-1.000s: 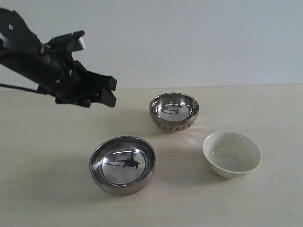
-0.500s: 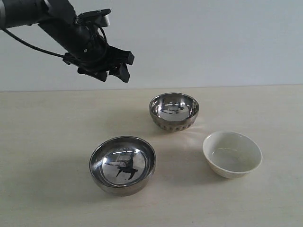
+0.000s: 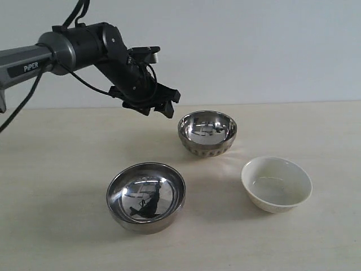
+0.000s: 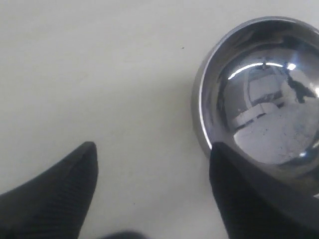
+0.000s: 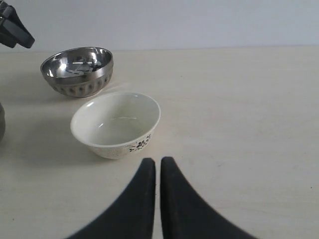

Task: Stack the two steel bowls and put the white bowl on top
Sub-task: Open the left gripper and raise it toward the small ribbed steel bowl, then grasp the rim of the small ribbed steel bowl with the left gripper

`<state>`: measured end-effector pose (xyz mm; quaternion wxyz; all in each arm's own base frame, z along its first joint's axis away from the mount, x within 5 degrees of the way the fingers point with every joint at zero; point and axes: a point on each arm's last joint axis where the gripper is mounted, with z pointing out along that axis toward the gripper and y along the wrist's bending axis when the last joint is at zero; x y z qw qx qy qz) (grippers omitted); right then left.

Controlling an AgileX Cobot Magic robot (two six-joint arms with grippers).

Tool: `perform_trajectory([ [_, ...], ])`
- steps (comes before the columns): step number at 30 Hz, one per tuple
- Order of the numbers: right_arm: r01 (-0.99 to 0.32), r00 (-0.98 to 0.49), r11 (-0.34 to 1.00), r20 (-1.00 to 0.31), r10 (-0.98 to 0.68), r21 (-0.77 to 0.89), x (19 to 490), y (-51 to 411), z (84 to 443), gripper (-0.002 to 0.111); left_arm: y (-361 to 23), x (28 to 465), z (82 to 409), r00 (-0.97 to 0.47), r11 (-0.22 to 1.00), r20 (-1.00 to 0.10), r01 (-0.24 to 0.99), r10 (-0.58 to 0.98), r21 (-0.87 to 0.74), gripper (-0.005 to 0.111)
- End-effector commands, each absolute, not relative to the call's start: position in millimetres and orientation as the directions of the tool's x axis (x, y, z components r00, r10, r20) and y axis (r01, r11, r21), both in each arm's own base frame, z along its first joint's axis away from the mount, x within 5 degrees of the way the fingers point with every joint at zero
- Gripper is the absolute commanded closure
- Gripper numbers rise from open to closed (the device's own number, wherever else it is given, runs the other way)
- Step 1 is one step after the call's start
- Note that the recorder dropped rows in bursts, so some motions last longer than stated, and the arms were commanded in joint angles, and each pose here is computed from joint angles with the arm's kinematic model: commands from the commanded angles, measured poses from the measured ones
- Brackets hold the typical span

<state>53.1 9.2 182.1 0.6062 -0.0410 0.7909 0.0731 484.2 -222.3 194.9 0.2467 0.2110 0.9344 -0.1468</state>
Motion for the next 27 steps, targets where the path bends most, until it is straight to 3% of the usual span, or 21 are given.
perform_trajectory([
  [1, -0.153, -0.251, 0.987, -0.968, 0.017, 0.057, 52.9, 8.9, 183.0, 0.108, -246.2, 479.7, 193.2, -0.764, 0.841, -0.541, 0.511, 0.351, -0.177, 0.046],
  [11, -0.153, -0.251, 0.987, -0.968, 0.017, 0.057, 52.9, 8.9, 183.0, 0.108, -254.6, 481.9, 162.6, -0.800, 0.851, -0.496, 0.484, 0.338, -0.201, 0.046],
  [27, -0.153, -0.251, 0.987, -0.968, 0.017, 0.057, 52.9, 8.9, 183.0, 0.108, -257.6, 488.3, 143.7, -0.797, 0.857, -0.520, 0.469, 0.307, -0.213, 0.046],
])
